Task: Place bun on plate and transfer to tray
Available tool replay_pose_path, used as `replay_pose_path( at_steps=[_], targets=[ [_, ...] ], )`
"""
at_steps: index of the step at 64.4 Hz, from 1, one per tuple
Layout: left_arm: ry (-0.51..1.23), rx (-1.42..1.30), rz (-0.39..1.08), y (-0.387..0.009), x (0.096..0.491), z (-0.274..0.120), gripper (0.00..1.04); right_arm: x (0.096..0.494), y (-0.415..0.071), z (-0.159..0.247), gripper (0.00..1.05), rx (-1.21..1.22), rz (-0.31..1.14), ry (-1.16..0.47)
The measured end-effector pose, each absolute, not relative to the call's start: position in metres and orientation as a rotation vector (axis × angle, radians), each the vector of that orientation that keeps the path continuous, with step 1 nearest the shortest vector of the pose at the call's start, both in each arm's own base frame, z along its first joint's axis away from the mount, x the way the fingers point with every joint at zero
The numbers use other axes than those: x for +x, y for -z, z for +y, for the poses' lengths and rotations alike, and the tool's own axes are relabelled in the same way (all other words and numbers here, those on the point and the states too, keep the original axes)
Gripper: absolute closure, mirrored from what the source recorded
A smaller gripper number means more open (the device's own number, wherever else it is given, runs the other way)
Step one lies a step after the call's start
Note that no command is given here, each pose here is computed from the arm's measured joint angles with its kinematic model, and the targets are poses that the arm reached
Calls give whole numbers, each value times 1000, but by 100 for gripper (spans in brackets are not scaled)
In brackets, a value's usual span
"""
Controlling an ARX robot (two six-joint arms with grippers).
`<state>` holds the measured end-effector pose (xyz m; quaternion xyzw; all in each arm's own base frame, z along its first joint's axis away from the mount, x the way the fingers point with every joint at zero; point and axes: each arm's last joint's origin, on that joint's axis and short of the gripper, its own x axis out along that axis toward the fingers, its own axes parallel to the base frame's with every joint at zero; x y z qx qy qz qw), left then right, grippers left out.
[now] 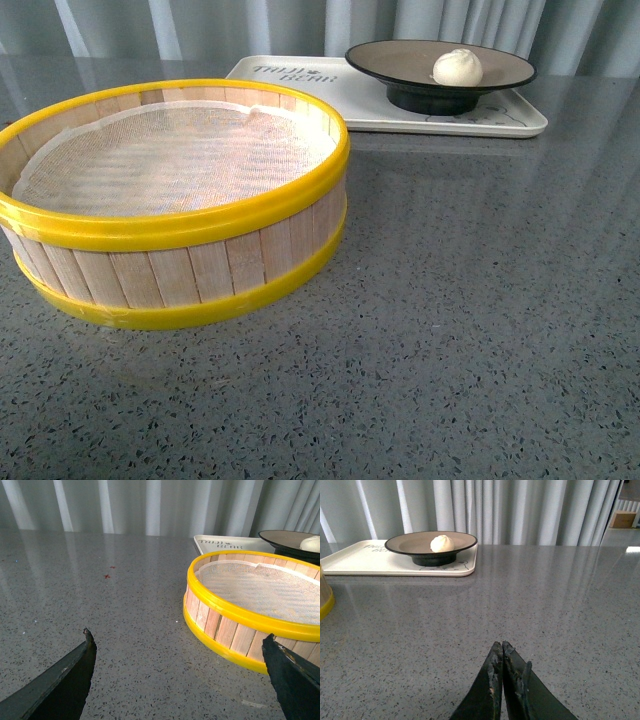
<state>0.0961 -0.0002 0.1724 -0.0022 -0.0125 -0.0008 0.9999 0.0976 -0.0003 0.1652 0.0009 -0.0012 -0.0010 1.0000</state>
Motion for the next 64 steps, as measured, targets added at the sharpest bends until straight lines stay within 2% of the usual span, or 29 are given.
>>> replay_pose_path(
  at_steps=[35, 64],
  targets=[
    [2, -4, -25, -172, 96, 0, 7, 98, -165, 0, 7, 2, -2, 2],
    [2, -4, -25, -172, 96, 0, 7, 98, -165, 0, 9, 2, -2, 2]
  ],
)
